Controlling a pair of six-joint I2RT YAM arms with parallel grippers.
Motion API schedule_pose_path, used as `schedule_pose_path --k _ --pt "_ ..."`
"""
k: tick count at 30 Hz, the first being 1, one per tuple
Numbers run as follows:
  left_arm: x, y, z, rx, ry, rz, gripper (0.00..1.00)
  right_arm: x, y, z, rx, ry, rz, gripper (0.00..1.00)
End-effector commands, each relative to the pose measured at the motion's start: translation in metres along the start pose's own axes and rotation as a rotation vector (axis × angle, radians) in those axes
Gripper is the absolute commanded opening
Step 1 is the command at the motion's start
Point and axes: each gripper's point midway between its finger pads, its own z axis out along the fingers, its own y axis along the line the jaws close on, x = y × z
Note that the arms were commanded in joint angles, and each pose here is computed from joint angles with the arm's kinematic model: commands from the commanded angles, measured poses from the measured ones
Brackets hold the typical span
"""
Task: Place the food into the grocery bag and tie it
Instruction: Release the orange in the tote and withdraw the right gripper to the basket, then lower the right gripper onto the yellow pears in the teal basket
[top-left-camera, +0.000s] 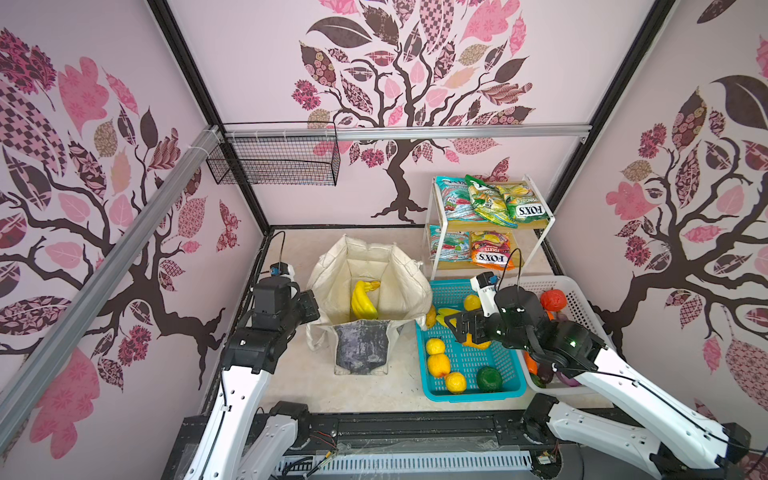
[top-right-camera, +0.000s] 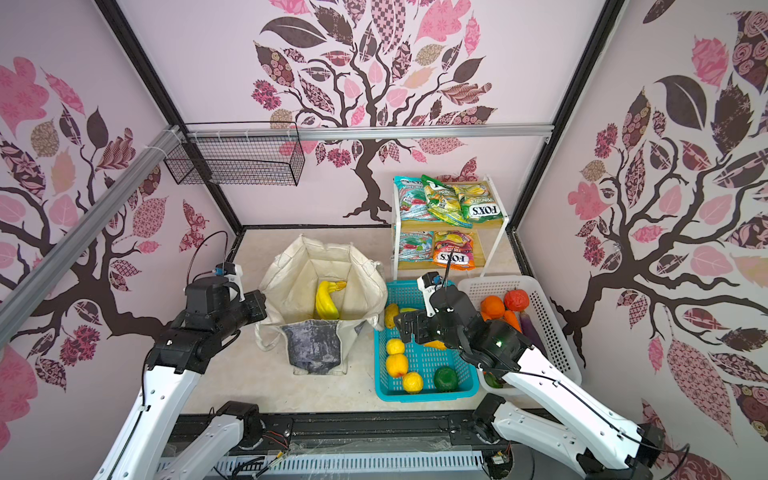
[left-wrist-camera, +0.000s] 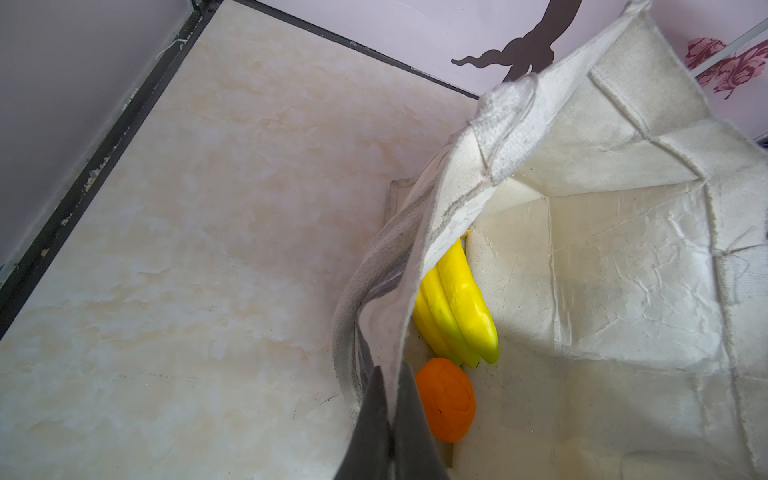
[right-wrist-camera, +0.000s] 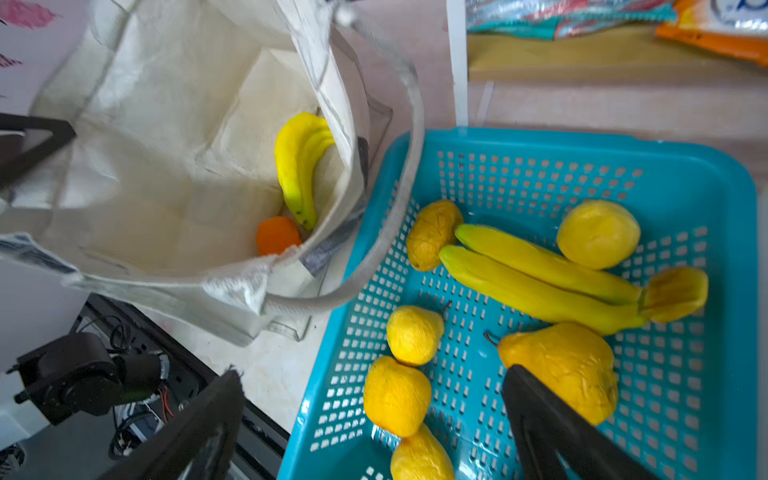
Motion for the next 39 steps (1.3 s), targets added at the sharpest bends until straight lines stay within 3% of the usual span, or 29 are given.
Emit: schedule_pose_path --k 1,10,16,29,39 --pt "-0.001 0.007 0.001 -0.032 -0.016 0.003 0.00 0.038 -0.014 0.004 0.033 0.130 0.031 1.00" --pt "-0.001 0.009 0.001 -0.043 -0.017 0.003 0.00 0.080 -0.018 0.049 0.003 0.248 0.045 1.00" --pt "-0.001 0.007 0.002 -0.032 -0.016 0.008 0.00 0.096 -0.025 0.077 0.055 0.351 0.000 0.92" --pt "-0.001 0.006 0.001 -0.026 -0.020 0.012 0.00 0.124 -0.020 0.104 0.020 0.459 0.023 0.83" --pt "-0.001 0.006 0.001 -0.026 -0.018 0.012 0.00 0.149 -0.029 0.123 0.070 0.516 -0.002 0.80"
